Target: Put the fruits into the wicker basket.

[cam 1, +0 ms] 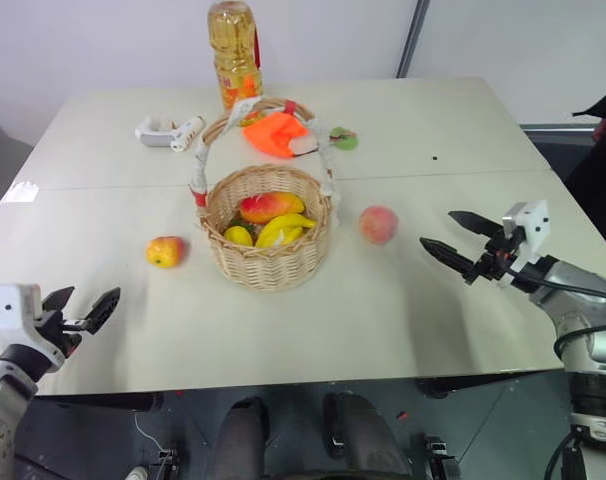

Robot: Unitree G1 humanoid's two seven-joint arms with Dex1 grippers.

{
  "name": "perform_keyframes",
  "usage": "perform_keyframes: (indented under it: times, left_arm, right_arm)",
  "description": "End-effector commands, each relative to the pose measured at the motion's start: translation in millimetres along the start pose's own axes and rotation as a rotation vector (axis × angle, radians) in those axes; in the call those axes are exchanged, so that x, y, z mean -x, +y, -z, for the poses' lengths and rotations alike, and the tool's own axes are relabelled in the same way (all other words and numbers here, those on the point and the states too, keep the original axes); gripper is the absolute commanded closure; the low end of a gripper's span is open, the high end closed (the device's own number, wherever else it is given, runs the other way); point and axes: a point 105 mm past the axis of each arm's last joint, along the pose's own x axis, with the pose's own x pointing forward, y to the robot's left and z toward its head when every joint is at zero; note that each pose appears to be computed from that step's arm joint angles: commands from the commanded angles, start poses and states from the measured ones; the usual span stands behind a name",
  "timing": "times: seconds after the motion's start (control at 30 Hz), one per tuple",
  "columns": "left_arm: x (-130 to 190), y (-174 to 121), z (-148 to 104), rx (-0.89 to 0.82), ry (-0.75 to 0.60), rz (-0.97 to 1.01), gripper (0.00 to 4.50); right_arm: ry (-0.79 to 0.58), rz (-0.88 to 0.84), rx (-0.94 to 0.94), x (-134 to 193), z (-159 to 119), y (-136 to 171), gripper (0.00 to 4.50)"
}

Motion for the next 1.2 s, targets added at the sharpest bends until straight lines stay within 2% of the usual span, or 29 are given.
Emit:
perform_keyframes:
  times: [0.03, 0.23, 0.37, 0.63, 0.7, 0.87, 1.2]
  left_arm:
    - [1.4, 0.8, -14.9, -0.061, -0.043, -0.016, 0.00]
    - [-11.7, -15.3, -25.8, -0.041, -0.071, 0.056, 0.00]
    - [-26.0, -35.5, -40.3, -0.029, -0.089, 0.133, 0.00]
    - [-57.1, -60.3, -73.7, -0.151, -0.044, 0.204, 0.00]
    - [-68.8, -57.7, -69.8, -0.188, 0.022, 0.165, 0.00]
    - [-82.0, -67.9, -65.0, -0.187, 0.117, 0.177, 0.00]
    - [-91.3, -75.0, -45.0, -0.170, 0.247, 0.171, 0.00]
  right_arm:
    - [-0.041, -0.005, 0.031, -4.7, -11.4, 1.2, 0.06]
    - [-0.075, 0.013, 0.071, -10.4, -22.8, 2.3, 0.06]
    - [-0.115, -0.051, 0.111, -20.5, -43.3, 18.1, 0.06]
    - [-0.142, -0.339, 0.177, -28.6, -85.1, 84.6, 0.06]
    - [-0.126, -0.414, 0.187, -32.9, -88.4, 105.4, 0.06]
    - [-0.103, -0.478, 0.214, -39.0, -86.3, 128.2, 0.06]
    - [-0.104, -0.493, 0.225, -43.0, -82.3, 137.2, 0.06]
